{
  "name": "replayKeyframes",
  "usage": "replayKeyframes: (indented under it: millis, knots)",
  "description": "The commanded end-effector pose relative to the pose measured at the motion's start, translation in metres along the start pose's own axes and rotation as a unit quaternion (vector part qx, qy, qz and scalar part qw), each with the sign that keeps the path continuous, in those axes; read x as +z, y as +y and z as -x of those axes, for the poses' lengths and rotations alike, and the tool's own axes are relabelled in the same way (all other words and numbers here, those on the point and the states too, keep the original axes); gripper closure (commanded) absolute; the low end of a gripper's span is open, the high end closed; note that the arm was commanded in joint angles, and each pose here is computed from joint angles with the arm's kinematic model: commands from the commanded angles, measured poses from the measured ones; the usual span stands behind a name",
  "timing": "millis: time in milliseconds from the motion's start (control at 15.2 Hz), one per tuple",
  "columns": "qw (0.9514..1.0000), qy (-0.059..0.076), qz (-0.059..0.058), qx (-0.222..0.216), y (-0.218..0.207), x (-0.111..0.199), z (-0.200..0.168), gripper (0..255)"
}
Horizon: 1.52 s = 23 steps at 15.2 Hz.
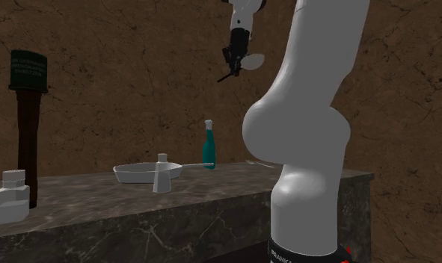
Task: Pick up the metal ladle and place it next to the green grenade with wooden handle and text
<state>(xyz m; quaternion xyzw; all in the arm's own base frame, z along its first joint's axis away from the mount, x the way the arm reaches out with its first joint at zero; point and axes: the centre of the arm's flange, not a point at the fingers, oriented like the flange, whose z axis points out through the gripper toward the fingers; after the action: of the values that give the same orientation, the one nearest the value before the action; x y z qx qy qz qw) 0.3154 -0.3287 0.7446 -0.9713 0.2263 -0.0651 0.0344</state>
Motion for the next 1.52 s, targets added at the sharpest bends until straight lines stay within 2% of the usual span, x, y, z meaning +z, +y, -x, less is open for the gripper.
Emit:
replayKeyframes:
  millis: [0, 1452]
  knots:
    - [1.0, 0.0, 0.0, 0.0, -0.001, -0.009, -0.001, 255]
    - [1.0, 0.0, 0.0, 0.0, -0.272, 0.006, 0.103, 255]
